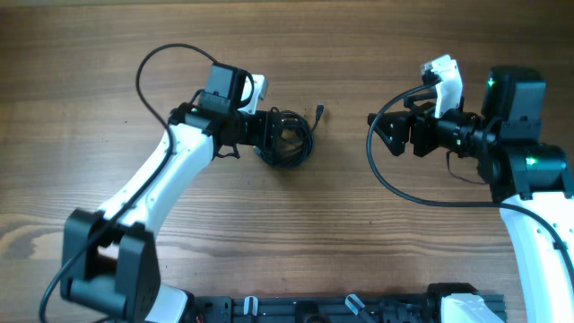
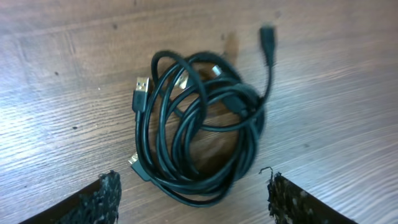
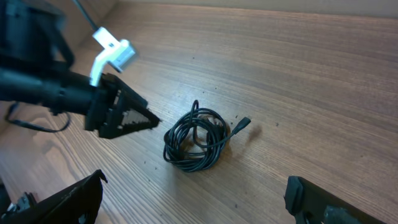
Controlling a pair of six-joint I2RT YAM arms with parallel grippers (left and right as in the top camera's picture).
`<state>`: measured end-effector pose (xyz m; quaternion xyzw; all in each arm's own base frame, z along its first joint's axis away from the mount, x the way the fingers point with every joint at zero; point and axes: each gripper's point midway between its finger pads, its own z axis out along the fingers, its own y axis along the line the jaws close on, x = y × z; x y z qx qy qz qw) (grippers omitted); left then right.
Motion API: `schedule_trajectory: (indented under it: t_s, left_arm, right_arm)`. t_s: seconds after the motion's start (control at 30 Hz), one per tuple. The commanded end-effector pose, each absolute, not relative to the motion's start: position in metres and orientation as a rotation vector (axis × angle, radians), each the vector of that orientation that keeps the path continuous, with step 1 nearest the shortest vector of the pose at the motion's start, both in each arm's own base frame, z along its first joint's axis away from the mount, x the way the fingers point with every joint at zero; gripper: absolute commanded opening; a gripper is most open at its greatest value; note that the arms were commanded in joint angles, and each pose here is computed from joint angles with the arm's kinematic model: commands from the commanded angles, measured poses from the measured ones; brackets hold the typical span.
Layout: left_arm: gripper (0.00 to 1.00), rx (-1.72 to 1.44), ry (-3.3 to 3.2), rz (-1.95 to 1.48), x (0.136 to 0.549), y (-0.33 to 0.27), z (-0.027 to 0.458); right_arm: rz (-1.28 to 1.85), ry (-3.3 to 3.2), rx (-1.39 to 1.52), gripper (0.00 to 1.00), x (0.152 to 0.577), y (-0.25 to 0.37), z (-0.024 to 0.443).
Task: Untangle cables
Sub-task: 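Move the left gripper down onto the black cable bundle and grasp it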
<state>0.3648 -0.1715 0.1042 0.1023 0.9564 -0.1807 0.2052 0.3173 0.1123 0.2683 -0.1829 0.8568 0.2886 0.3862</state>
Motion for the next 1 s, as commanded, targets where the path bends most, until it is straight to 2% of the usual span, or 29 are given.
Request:
schedule_trajectory:
  t_s: [0.0, 0.07, 0.4, 0.8, 0.83, 0.93, 0.97]
  left_arm:
    - [0.76, 0.359, 2.7, -0.465, 0.372, -0.171, 0.08]
    - [0.72, 0.373, 2.713, -0.459, 0.373, -0.171, 0.07]
    - [0.66, 0.389, 2.731, -0.456, 0.384, -0.176, 0.038]
    - [0.47, 0.403, 2.782, -0.452, 0.381, -0.181, 0.009]
    - [0.44, 0.407, 2.781, -0.453, 0.381, -0.182, 0.008]
    - [0.26, 0.415, 2.776, -0.458, 0.382, -0.187, 0.005]
    - [0.13, 0.402, 2.772, -0.461, 0.383, -0.188, 0.005]
  right_arm:
    - [0.72, 2.171, -0.456, 0.96, 0.322, 0.111, 0.276]
    - [0.721, 2.173, -0.455, 0.96, 0.322, 0.111, 0.275]
    - [0.73, 2.196, -0.449, 0.96, 0.325, 0.111, 0.268]
    - [0.742, 2.226, -0.44, 0.95, 0.33, 0.111, 0.258]
    - [0.742, 2.227, -0.44, 0.95, 0.33, 0.111, 0.258]
    - [0.743, 2.228, -0.439, 0.95, 0.33, 0.111, 0.258]
    - [0.743, 2.227, -0.439, 0.95, 0.33, 0.111, 0.258]
